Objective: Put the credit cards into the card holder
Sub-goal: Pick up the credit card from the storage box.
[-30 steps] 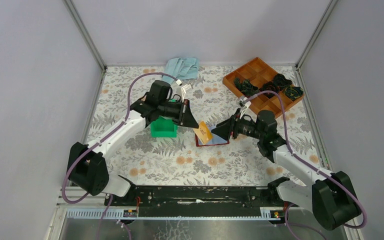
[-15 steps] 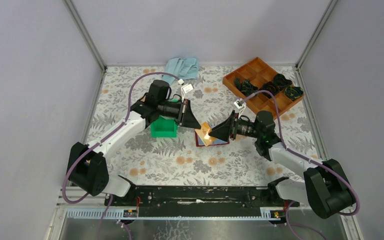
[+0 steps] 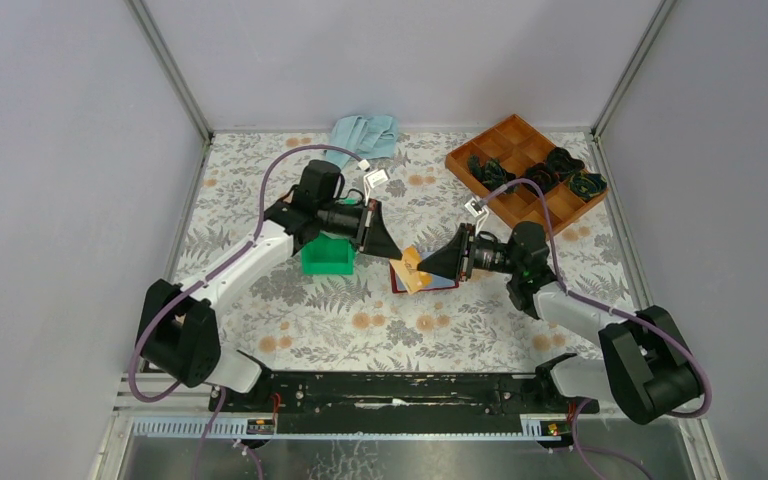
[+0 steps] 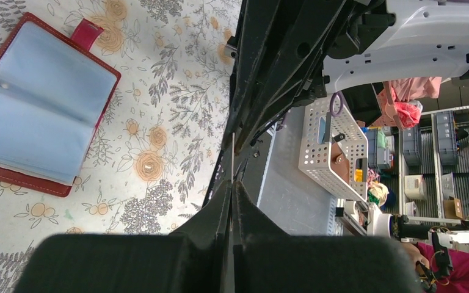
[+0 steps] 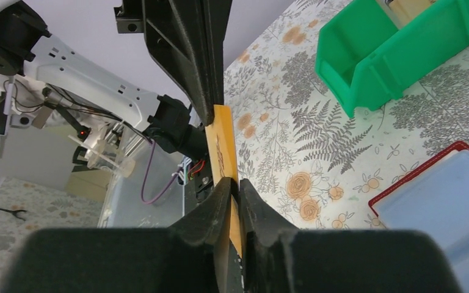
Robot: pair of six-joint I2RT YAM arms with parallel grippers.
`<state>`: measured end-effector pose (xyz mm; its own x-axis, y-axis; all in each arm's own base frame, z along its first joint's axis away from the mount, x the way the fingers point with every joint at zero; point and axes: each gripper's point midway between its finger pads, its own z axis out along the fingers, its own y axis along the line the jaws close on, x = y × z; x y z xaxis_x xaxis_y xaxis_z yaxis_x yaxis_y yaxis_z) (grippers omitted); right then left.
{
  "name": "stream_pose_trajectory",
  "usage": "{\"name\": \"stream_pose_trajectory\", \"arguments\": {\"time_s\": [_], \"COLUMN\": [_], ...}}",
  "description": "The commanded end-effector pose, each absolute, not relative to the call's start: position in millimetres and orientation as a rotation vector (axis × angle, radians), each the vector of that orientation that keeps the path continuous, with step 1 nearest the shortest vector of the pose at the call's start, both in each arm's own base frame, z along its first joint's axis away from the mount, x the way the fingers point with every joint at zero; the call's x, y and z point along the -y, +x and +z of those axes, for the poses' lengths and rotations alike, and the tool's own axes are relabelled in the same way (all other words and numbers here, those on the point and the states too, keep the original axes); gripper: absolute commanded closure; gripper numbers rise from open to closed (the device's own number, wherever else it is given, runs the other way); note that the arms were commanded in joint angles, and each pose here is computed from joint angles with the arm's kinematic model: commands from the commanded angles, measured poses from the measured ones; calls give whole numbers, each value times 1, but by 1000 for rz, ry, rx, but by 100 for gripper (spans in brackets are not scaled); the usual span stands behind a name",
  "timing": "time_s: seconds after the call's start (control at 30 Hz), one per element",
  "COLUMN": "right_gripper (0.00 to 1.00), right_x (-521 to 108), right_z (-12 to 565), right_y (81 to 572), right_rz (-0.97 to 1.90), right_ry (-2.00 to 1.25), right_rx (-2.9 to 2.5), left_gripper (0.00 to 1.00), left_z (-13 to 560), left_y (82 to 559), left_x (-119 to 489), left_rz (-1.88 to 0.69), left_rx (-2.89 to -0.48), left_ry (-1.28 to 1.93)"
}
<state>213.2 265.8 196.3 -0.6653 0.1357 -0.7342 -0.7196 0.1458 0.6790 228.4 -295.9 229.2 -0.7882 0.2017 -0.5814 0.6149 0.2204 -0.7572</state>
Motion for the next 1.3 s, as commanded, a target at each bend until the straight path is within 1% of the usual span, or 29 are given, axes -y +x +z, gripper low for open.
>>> {"name": "stream_pose_trajectory", "arguments": {"time_s": [0.0,0.03,0.13,0.27,0.3,0.33,0.37,0.4,0.43,0.53,0.67,0.87,1.03,1.27], "right_gripper": [87,89,100,100,100,100,100,100,100,100,100,100,100,100], "right_x": [-268,-268,-269,-270,-270,-270,-270,-270,-269,-269,-268,-260,-248,-234], "right_z": [207,207,207,209,209,210,209,209,208,207,200,175,150,118], "right_y": [212,211,209,206,205,205,205,205,206,209,217,244,270,296], "right_rz": [1635,1646,1677,1720,1726,1729,1733,1734,1732,1719,1679,1471,1275,1084], "right_ry": [-609,-615,-617,-617,-615,-614,-607,-601,-592,-552,-491,-366,-249,-130], "right_rx": [-1680,-1677,-1671,-1664,-1660,-1654,-1656,-1656,-1658,-1664,-1707,-1856,-1981,-2130], "left_gripper": [100,100,100,100,98,83,65,53,48,38,34,33,35,40], "left_z": [237,238,238,237,235,234,233,233,233,235,229,217,190,144], "left_y": [229,229,230,234,237,240,243,248,252,268,299,329,320,296], "left_x": [299,299,299,300,300,299,299,299,299,298,286,257,267,300], "left_rz": [-1622,-1622,-1622,-1607,-1590,-1570,-1554,-1535,-1517,-1470,-1286,-1033,-869,-766], "left_rx": [-2079,-2078,-2077,-2088,-2103,-2115,-2122,-2129,-2128,-2121,-2131,-2085,-2105,-2169], "left_ry": [813,813,816,810,795,776,759,735,711,608,410,97,80,114]}}
